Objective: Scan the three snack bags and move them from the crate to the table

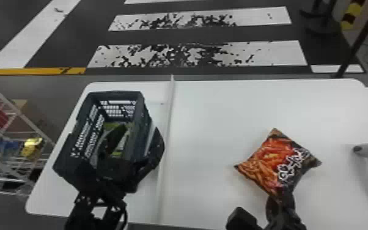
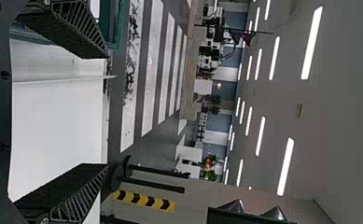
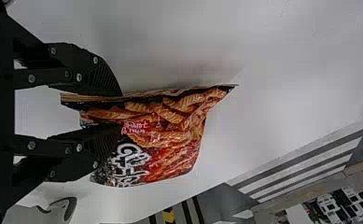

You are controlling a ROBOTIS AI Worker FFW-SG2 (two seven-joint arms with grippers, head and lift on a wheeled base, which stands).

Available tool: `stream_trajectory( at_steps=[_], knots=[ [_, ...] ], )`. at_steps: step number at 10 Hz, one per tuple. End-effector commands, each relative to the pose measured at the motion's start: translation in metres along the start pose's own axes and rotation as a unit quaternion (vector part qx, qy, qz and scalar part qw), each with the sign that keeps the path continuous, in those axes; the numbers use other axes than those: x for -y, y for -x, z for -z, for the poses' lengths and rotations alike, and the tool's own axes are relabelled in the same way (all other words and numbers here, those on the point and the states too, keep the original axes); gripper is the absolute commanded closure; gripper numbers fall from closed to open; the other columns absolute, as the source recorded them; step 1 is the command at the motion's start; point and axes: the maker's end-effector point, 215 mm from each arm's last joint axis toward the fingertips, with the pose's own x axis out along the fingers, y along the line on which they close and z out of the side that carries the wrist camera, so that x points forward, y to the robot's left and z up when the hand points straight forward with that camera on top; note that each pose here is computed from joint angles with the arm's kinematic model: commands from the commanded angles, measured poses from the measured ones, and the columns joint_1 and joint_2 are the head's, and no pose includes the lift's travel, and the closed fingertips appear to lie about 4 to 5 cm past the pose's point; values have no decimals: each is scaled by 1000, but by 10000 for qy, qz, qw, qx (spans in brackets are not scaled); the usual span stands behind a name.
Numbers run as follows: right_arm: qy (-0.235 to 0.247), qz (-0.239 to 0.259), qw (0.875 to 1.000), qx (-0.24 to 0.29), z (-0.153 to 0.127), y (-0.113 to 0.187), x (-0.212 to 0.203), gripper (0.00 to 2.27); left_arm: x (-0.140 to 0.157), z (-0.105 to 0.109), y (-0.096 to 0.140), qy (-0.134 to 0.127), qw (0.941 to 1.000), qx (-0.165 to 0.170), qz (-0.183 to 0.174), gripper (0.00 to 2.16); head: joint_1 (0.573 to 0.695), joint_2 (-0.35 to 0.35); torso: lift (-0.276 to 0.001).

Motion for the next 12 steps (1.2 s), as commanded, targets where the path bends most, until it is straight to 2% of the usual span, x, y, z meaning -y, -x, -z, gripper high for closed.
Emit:
stream_trajectory(
  at_steps=[1, 2, 3, 4, 5, 6, 7, 8, 9, 10, 11, 12],
  knots=[
    [-25, 126, 9999, 53, -4, 0, 8, 2115, -2, 2, -3, 64, 10000, -4, -3, 36, 695, 128, -62],
    [-188, 198, 9996, 110, -6, 1, 19, 2115, -1, 1, -4, 73, 10000, 3, 21, 36, 695, 128, -62],
    [-696, 96, 9970, 320, -17, 2, 31, 2115, -1, 0, -6, 132, 9999, 2, 32, 36, 695, 124, -62],
    [-1421, -122, 9876, 662, -36, 6, 48, 2115, -1, 0, -8, 155, 9999, 18, 36, 36, 695, 120, -62],
    [-2206, -378, 9692, 1023, -56, 13, 66, 2115, 0, 1, -9, 159, 9999, -6, 42, 36, 695, 128, -62],
    [-3077, -623, 9383, 1450, -78, 24, 89, 2115, 2, 2, -11, 172, 9998, -4, 64, 36, 695, 133, -62],
    [-4041, -693, 8892, 2032, -101, 38, 123, 2115, 3, 3, -12, 184, 9998, -20, 69, 36, 695, 147, -62],
    [-5050, -1027, 8254, 2308, -106, 40, 151, 2115, 3, 3, -12, 184, 9998, -20, 69, 36, 695, 158, -62],
    [-5943, -1482, 7536, 2387, -98, 36, 169, 2115, 2, 3, -12, 155, 9998, -25, 78, 36, 695, 159, -62],
    [-6517, -1835, 6941, 2445, -87, 30, 176, 2115, 2, 4, -11, 154, 9998, -36, 87, 36, 695, 153, -62],
    [-6869, -1945, 6557, 2458, -71, 24, 181, 2115, 3, 3, -11, 150, 9998, -31, 96, 36, 695, 130, -62],
    [-7434, -2277, 5836, 2342, -47, 15, 172, 2115, 7, 4, -11, 152, 9998, -39, 124, 36, 695, 101, -62]
  ],
)
